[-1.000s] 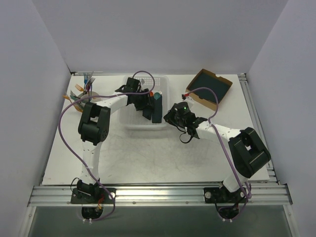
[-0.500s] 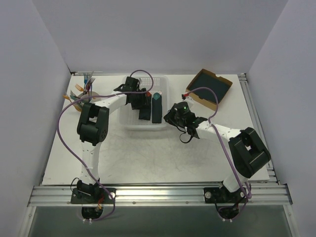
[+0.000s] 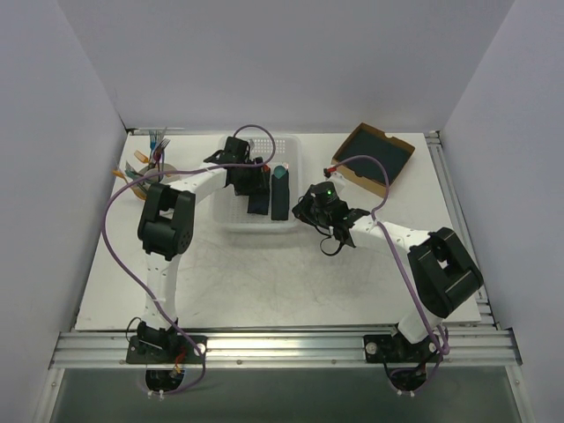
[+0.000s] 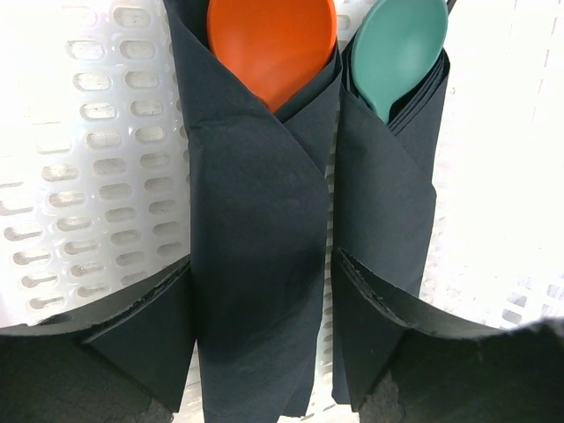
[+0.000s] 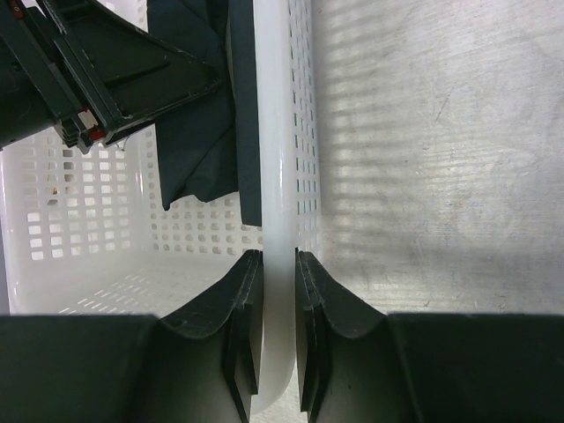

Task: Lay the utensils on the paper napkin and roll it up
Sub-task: Place the utensils in the bin.

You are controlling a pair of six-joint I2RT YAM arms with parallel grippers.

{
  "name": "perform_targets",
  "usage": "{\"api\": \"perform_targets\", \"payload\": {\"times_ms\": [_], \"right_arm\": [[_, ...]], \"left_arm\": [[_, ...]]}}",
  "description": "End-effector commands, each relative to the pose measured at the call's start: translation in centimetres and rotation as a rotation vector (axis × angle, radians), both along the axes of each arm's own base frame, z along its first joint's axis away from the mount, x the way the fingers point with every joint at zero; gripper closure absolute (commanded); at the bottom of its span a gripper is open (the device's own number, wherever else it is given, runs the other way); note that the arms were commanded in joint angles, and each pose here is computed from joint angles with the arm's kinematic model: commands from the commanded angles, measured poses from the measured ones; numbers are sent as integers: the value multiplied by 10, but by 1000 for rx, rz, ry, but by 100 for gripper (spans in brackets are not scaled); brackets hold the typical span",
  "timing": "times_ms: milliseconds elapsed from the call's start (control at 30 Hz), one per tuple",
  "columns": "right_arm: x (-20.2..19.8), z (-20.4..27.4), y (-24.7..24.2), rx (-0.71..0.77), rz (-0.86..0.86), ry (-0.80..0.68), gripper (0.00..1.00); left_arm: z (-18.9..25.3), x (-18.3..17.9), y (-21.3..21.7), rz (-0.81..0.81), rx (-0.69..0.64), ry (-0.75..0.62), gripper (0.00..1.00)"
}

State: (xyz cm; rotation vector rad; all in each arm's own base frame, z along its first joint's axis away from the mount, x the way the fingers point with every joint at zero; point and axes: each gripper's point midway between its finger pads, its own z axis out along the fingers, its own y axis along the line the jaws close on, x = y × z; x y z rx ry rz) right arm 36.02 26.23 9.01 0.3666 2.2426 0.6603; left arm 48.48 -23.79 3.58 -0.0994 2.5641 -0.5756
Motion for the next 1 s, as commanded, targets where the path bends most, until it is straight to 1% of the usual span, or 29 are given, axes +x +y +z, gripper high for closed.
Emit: {"api": "perform_targets", "payload": {"times_ms": [0,233,267,367,433,533,700,733,867,967], "right_arm": [[4,2,-10,-47,-42,0,90],[4,0,-9,-46,-41,6,90],[3,0,-10,-46,-41,6,90],[3,0,-9,-45,-40,6,90],[3,0,-9,-45,-38,8,90],[3,0,-9,-45,-37,8,90],[4,0,-9,-44,-41,7,89],[4,0,-8,-44,-39,7,89],[3,-1,-8,-46,-37,9,89],[3,-1,-8,-44,-39,10,89]], "left_arm": [[-11,-7,16,2,83,32,32],[-2,-5,16,2,94,7,27],[-3,-5,17,3,96,9,23],[1,-4,17,4,99,0,21],[3,-4,20,12,112,-4,18],[5,-3,24,15,130,-9,16],[8,-2,28,24,152,-20,9],[8,-3,28,24,155,-19,6],[10,-1,30,27,163,-29,3],[12,0,32,31,177,-32,3]]}}
